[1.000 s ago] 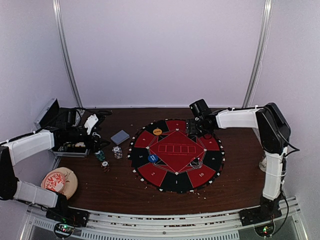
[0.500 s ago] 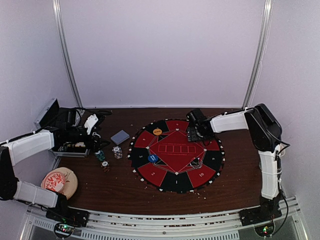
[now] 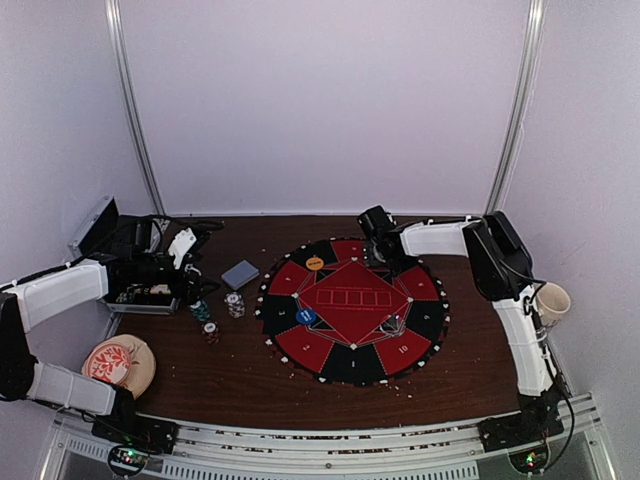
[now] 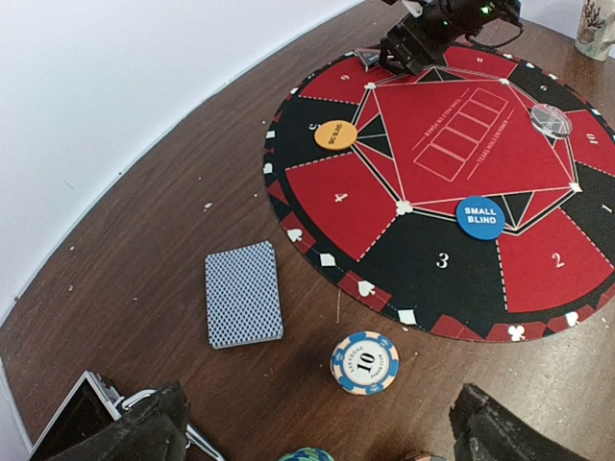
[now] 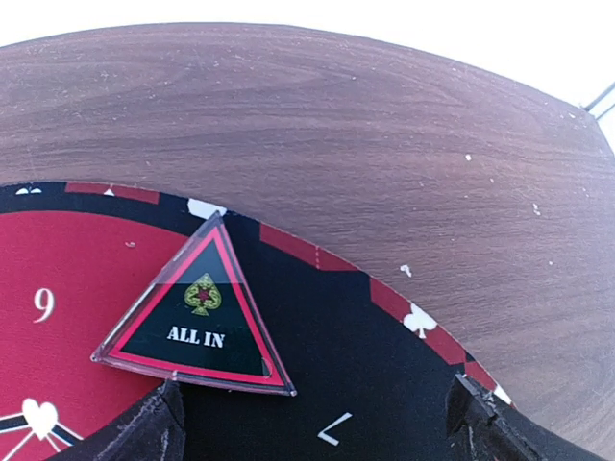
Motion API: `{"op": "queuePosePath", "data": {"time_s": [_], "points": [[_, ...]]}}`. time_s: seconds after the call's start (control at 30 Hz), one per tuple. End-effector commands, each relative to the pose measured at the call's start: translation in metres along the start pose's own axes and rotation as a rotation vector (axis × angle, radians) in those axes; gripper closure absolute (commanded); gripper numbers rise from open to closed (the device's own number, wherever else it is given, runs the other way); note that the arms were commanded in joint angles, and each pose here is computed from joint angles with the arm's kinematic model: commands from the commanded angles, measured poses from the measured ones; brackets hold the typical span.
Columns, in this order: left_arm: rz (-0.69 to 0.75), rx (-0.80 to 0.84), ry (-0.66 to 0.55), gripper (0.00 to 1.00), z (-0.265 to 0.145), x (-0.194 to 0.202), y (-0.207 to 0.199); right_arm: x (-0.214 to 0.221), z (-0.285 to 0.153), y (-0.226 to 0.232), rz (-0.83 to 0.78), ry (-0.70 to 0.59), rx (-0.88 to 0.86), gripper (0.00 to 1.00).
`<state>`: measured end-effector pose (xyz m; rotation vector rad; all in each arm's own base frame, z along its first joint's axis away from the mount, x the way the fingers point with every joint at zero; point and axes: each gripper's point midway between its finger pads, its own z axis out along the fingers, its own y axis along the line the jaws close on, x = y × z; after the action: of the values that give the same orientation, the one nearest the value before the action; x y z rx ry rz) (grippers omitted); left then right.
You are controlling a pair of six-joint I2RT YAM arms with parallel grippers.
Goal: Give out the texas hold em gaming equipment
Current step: Move the all-in button to position 5.
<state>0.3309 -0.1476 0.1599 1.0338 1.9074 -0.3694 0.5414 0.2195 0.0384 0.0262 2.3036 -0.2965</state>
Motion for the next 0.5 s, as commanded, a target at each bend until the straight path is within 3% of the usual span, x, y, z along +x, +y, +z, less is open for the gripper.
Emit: {"op": "queuePosePath", "data": {"time_s": [0.0, 0.13, 0.27, 0.47], "points": [[0.01, -0.009, -0.032, 0.02, -0.002, -0.008, 0.002, 0.025, 0.001, 0.008, -0.048, 0.083, -0.081, 0.04], [0.011, -0.008, -0.031, 0.02, -0.001, -0.007, 0.001, -0.001, -0.03, -0.005, 0.063, 0.003, -0.14, 0.04], [0.008, -0.003, -0.028, 0.02, 0.0, -0.006, 0.002, -0.021, -0.046, -0.037, 0.143, -0.052, -0.084, 0.04], [0.008, -0.003, -0.03, 0.02, 0.0, -0.007, 0.001, -0.023, -0.022, -0.066, 0.148, -0.033, 0.055, 0.03]]}}
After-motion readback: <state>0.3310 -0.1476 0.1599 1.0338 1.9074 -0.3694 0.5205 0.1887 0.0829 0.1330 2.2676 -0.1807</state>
